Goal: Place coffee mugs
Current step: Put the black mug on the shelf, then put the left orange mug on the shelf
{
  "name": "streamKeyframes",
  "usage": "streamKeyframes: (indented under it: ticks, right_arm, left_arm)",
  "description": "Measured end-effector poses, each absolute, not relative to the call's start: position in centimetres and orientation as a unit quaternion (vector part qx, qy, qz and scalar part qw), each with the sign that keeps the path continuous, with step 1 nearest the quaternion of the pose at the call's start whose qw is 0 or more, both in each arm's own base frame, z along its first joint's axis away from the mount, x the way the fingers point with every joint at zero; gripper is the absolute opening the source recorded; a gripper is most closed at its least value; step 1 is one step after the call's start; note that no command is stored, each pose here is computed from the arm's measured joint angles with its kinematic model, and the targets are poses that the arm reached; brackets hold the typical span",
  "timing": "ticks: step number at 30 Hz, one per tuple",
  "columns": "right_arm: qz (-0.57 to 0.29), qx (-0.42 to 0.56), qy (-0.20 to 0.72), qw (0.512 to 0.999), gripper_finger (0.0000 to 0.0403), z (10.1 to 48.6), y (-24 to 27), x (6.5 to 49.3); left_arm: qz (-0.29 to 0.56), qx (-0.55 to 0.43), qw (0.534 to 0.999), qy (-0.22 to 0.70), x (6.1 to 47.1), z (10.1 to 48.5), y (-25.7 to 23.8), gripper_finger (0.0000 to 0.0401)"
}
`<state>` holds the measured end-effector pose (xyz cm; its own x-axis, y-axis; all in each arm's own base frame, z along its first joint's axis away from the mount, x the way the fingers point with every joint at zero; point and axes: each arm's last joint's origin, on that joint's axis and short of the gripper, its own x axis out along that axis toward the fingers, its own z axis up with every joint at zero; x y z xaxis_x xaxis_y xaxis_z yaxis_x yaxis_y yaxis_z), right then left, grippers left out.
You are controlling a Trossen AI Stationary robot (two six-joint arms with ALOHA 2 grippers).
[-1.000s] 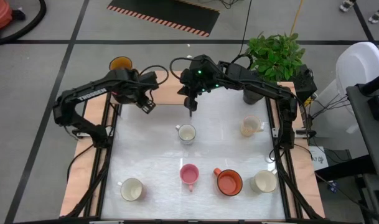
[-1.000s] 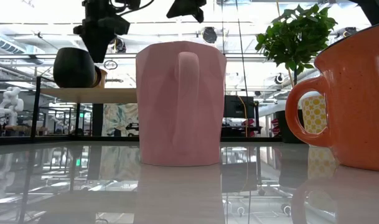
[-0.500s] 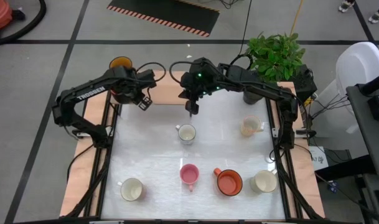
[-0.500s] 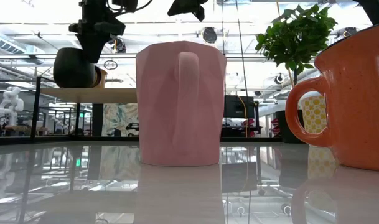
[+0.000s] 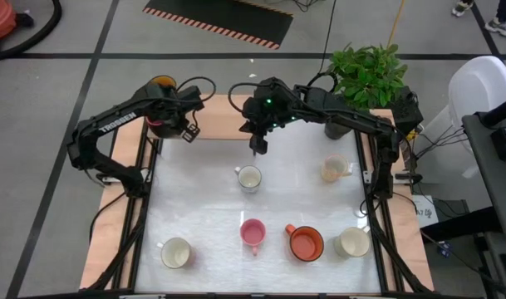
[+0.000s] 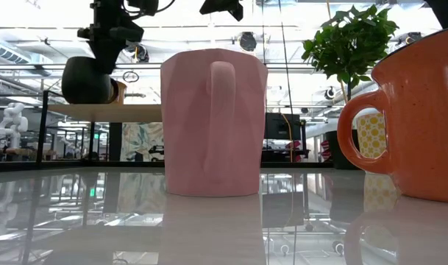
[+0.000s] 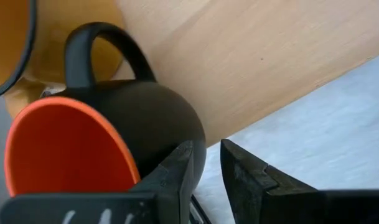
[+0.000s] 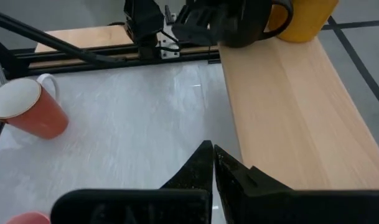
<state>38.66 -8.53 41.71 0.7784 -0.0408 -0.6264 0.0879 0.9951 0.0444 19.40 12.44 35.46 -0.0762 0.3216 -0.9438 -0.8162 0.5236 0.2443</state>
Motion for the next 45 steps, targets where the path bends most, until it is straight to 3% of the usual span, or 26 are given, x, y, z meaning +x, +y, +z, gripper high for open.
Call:
streamKeyframes:
  ticks: [26, 45]
  right_arm:
    - [-0.044, 0.05, 0.327, 0.943, 0.0, 42.7, -8.3, 37.6]
    - [-0.065, 0.112, 0.318, 0.939, 0.0, 42.8, -8.2, 37.7]
  left_arm:
    - [0.433, -0.218, 0.66, 0.574, 18.4, 36.3, 12.0, 0.008]
    - [0.333, -0.175, 0.741, 0.556, 18.3, 38.1, 6.7, 0.008]
